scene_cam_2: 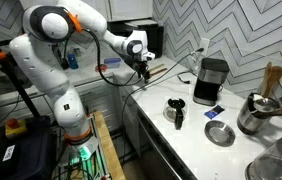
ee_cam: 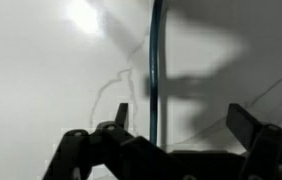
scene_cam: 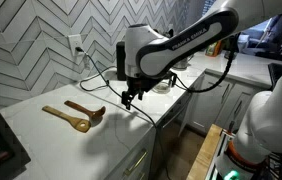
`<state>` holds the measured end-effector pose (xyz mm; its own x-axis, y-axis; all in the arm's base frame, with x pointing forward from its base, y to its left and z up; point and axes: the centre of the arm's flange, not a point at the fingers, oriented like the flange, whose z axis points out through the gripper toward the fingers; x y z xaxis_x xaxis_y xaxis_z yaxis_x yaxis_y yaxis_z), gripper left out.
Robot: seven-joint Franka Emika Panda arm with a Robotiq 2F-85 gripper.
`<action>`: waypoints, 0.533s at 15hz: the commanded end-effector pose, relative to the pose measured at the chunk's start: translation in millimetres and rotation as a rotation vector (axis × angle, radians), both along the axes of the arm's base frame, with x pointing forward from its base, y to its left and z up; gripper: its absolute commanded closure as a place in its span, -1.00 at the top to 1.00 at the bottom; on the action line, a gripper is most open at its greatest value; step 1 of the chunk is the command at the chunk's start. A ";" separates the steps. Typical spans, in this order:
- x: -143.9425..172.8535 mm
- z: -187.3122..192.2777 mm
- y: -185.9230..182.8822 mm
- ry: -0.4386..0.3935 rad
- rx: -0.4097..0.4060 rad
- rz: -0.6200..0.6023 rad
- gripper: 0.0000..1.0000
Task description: Put the silver bowl on top of the coffee maker
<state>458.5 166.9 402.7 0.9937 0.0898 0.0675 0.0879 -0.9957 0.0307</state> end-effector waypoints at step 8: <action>12.4 -1.3 -10.4 -0.005 -0.004 -0.051 1.00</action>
<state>458.7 166.6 402.9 0.9937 0.0892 0.0679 0.0873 -0.9957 0.0304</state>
